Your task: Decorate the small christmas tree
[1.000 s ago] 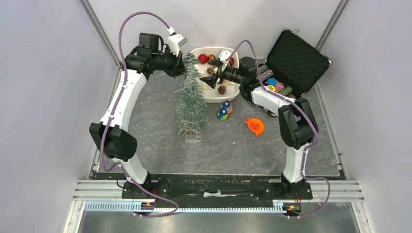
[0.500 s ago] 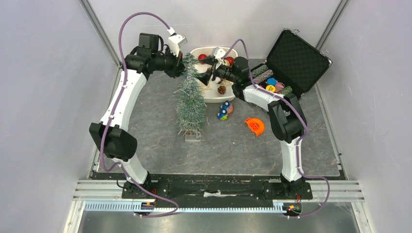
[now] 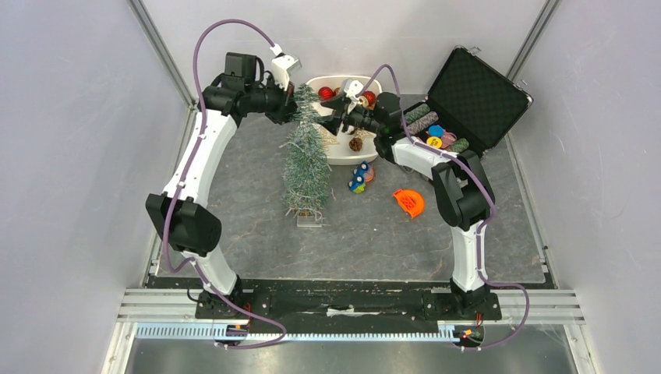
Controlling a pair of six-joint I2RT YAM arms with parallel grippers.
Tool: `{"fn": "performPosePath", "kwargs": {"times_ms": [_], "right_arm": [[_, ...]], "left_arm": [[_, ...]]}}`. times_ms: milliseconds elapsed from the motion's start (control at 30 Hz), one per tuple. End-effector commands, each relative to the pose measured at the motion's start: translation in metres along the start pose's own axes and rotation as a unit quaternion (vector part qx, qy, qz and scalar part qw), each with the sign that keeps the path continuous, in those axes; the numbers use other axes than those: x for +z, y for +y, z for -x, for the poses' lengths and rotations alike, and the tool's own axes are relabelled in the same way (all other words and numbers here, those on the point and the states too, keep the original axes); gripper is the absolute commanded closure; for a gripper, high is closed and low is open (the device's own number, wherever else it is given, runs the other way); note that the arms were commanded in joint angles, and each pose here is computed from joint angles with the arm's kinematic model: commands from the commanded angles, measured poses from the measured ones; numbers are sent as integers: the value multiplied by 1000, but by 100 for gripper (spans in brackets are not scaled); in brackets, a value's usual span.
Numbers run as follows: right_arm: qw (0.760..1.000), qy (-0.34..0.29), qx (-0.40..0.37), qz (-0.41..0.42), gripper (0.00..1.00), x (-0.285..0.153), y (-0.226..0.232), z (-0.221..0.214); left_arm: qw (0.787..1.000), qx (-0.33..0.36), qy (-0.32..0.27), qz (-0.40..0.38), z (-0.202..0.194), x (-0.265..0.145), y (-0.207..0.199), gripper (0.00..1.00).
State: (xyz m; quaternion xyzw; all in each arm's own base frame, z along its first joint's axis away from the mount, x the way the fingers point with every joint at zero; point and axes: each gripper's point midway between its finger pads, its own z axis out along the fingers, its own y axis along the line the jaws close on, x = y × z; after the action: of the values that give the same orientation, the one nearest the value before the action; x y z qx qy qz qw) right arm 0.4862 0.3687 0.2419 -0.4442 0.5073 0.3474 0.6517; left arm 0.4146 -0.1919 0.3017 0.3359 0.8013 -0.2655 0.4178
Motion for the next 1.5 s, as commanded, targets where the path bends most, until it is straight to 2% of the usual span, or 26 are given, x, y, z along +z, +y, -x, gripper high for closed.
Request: {"fn": "performPosePath", "kwargs": {"times_ms": [0, 67, 200, 333, 367, 500, 600, 700, 933, 1233, 1367, 1467], "right_arm": [[999, -47, -10, 5, 51, 3, -3, 38], [999, -45, -6, 5, 65, 4, -4, 37], [999, -32, 5, -6, 99, -6, -8, 36], [999, -25, 6, -47, 100, -43, -15, 50], [998, -23, 1, -57, 100, -54, -13, 56], [997, 18, -13, -69, 100, -83, 3, 69], [996, 56, 11, -62, 100, -104, 26, 67], [995, 72, 25, -68, 100, -118, 40, 73], [993, 97, 66, -32, 100, -120, 70, 99], [987, 112, 114, -34, 100, -113, 70, 106], [984, 102, 143, -27, 100, -113, 79, 117], [987, 79, 141, 1, 100, -111, 101, 142]], "left_arm": [[1000, -3, -14, -14, 10, -3, -3, 98], [1000, -1, -15, -14, 11, -3, -4, 98], [1000, -1, -14, -16, 10, -6, -6, 98], [1000, 8, -10, -6, 8, -10, -5, 98], [1000, 10, -10, -2, 8, -12, -5, 94], [1000, 17, -11, 14, 11, -23, -5, 62], [999, 24, -14, 46, 16, -38, -3, 46], [997, 30, -19, 67, 19, -55, -3, 36], [996, 38, -10, 76, 10, -76, -10, 34], [998, 45, -8, 46, 5, -88, -24, 35], [996, 48, -23, 64, 7, -109, -26, 37], [994, 64, -42, 75, 12, -127, -37, 38]]}}
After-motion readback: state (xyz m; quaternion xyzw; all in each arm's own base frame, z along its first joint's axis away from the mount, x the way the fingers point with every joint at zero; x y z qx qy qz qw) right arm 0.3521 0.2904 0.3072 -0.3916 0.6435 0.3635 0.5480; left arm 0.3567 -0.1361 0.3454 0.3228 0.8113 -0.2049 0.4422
